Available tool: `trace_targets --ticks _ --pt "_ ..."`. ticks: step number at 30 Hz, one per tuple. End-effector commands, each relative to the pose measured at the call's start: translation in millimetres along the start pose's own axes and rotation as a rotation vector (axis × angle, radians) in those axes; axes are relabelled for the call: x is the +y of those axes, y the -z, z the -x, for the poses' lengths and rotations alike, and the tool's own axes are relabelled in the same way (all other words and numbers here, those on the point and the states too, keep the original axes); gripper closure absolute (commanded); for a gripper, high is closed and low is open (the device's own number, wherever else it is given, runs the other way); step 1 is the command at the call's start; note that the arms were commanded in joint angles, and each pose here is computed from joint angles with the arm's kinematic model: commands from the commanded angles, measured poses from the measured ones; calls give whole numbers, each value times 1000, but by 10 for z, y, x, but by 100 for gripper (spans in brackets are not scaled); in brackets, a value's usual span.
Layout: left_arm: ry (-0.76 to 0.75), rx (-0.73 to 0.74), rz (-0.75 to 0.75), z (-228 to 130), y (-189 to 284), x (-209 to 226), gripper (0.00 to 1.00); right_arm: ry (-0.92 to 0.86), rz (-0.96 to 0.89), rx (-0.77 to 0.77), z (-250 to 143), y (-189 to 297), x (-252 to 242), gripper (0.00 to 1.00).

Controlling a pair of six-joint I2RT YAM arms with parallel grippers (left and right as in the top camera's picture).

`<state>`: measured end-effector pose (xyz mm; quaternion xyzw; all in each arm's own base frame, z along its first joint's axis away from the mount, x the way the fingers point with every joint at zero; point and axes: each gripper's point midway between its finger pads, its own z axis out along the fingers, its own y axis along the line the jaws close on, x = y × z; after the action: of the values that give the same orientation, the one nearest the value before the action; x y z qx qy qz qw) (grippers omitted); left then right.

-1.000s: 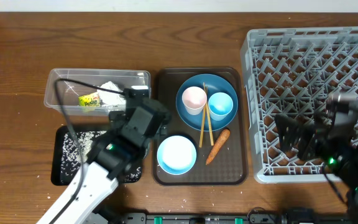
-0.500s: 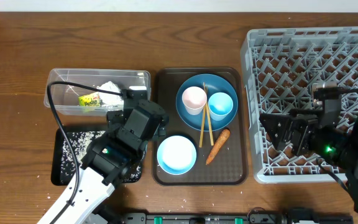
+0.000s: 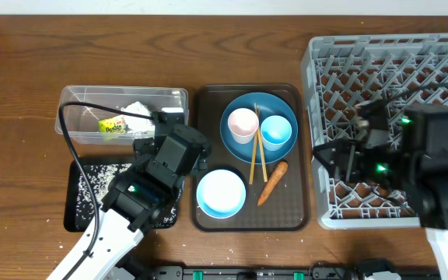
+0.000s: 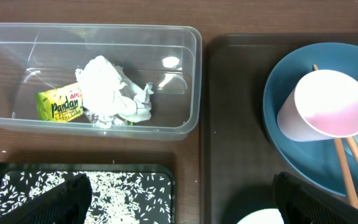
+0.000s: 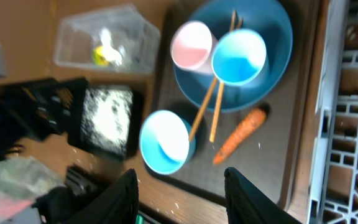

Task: Sort waste into correct bins and load items into the dishwasher rack
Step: 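Move the right gripper from the rack toward the chopsticks on the blue plate, then grasp one wooden chopstick with the right gripper and lift it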

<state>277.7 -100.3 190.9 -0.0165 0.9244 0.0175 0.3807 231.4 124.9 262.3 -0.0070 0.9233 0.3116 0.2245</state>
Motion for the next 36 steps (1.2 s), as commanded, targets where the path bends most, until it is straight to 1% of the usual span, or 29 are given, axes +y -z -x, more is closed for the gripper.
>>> trace_targets --ticks 1,3,6,8,11,21,28,36 --pt "-4 -18 8 76 28 15 5 -12 -57 59 -70 -213 -76 57" --pt "-4 -18 8 76 28 15 5 -11 -76 89 -100 -344 -88 57" --pt "-4 -18 8 76 28 15 5 -10 -121 139 -163 -563 -116 60" --pt "-4 -17 8 75 28 16 5 -11 -155 173 -208 -707 -136 61" --pt "-4 -17 8 75 28 16 5 -4 -196 213 -257 -899 -158 65" --pt "-4 -17 8 75 28 16 5 44 -290 366 -479 -1598 -304 66" --pt "-4 -17 8 75 28 16 5 14 -352 474 -667 -1890 -529 66" --pt "-4 -17 8 75 28 16 5 -7 -376 529 -776 -2039 -647 66"
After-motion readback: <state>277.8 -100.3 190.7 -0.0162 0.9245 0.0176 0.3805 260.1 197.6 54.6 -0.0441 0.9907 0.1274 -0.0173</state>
